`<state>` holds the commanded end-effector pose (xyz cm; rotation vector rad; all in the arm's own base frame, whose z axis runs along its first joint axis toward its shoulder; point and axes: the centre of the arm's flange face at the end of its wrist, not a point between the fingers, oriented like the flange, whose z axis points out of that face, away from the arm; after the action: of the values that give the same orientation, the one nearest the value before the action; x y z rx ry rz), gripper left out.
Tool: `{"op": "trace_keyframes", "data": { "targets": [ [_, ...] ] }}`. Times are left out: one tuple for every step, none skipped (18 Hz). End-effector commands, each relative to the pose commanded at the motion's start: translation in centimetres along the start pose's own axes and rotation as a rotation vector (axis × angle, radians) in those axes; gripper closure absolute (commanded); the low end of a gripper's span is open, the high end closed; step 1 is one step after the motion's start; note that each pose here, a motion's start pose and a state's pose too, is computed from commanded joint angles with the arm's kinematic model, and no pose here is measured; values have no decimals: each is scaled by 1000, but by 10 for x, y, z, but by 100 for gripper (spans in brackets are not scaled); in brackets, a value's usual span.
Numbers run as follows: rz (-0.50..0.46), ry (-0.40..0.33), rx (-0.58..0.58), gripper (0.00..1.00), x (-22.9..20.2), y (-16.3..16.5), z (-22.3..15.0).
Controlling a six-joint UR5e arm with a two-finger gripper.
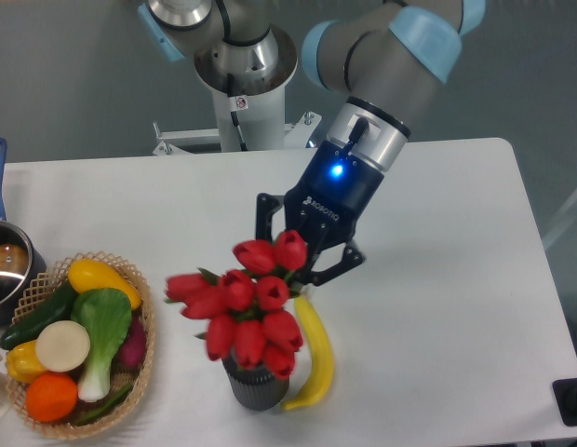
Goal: Insert the flowers into the vase
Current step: 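Lower the tulip stems into the vase opening with the gripper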
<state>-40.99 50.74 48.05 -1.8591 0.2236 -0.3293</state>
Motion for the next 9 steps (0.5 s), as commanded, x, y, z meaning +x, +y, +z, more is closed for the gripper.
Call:
{"op": "trace_keyframes", "data": {
  "targets": [
    [4,-3,9,100,-3,-2,-5],
    [2,-12,11,100,-7,-3,-10],
    [6,-19,14,100,-10,-5,-14],
    [12,-21,16,100,-10,-9,-15],
    [15,-23,16,100,-12,-10,-16],
    [11,-24,16,100,-16,-8,-16],
    [10,-21,17,100,-19,-7,-14],
    [14,-17,21,100,-21,-8,-12],
    [10,-9,24,100,-25,-6,-9]
  ]
}}
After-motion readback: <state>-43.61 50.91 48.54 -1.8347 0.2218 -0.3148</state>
